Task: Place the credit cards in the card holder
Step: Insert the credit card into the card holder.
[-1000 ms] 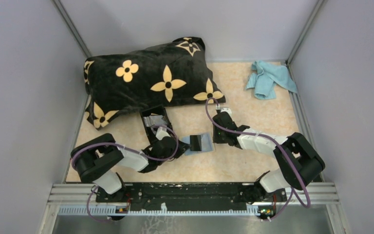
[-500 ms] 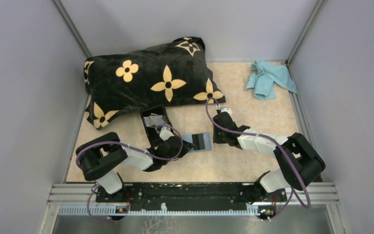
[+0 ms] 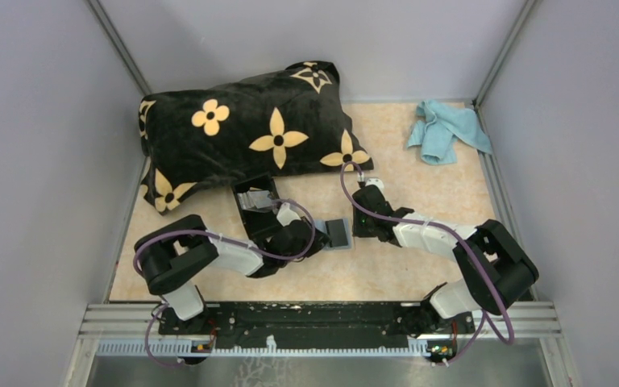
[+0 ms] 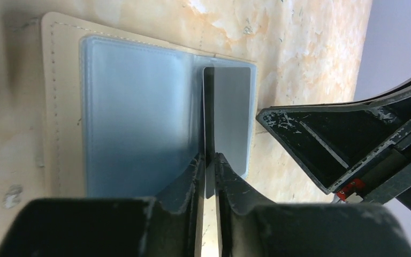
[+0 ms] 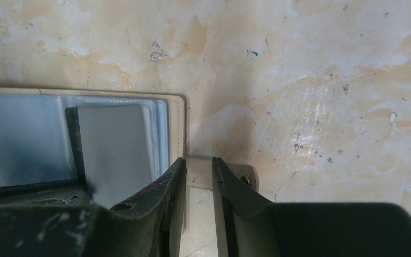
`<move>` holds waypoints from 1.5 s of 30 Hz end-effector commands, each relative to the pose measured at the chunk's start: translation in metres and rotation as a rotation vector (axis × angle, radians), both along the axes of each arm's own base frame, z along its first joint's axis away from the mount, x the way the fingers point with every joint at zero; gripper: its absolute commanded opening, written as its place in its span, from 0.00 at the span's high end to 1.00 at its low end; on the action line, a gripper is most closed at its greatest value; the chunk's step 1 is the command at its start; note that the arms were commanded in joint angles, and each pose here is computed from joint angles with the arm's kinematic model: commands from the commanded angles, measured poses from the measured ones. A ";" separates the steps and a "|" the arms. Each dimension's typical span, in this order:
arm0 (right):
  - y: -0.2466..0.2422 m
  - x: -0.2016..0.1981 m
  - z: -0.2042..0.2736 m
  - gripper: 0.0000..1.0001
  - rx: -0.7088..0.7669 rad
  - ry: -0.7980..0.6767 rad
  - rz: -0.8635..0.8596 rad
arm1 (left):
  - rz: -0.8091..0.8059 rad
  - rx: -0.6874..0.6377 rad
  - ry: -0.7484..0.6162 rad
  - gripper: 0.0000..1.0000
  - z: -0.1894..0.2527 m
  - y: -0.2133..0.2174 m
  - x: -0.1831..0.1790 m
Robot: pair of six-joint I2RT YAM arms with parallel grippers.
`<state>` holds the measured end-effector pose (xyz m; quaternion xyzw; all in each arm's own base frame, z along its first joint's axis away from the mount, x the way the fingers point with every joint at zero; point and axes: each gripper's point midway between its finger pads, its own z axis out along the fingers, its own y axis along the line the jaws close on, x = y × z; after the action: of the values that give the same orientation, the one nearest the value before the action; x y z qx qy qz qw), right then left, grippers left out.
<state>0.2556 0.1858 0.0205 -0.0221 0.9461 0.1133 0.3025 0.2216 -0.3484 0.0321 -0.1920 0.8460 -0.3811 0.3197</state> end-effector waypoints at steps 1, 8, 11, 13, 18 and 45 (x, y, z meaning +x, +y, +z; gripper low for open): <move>0.000 -0.017 -0.023 0.75 0.003 0.087 0.027 | -0.083 0.036 0.002 0.76 -0.005 -0.013 -0.007; 0.001 -0.017 -0.022 0.75 0.006 0.084 0.032 | -0.054 0.077 -0.008 0.47 -0.001 0.002 -0.006; 0.002 -0.016 -0.020 0.75 0.011 0.080 0.034 | -0.034 0.113 -0.033 0.44 0.006 0.011 -0.003; 0.002 -0.015 -0.018 0.75 0.011 0.073 0.033 | -0.019 0.136 -0.054 0.43 0.012 0.016 0.000; 0.004 -0.013 -0.012 0.75 0.020 0.057 0.040 | -0.006 0.162 -0.102 0.43 0.027 0.023 0.004; 0.005 -0.012 -0.009 0.75 0.018 0.050 0.047 | -0.091 0.503 -0.158 1.00 0.006 0.014 0.028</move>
<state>0.2554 0.1859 0.0212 -0.0302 0.9458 0.1140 0.3024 0.2523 -0.3358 0.0477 -0.0610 0.8840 -0.2141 0.4110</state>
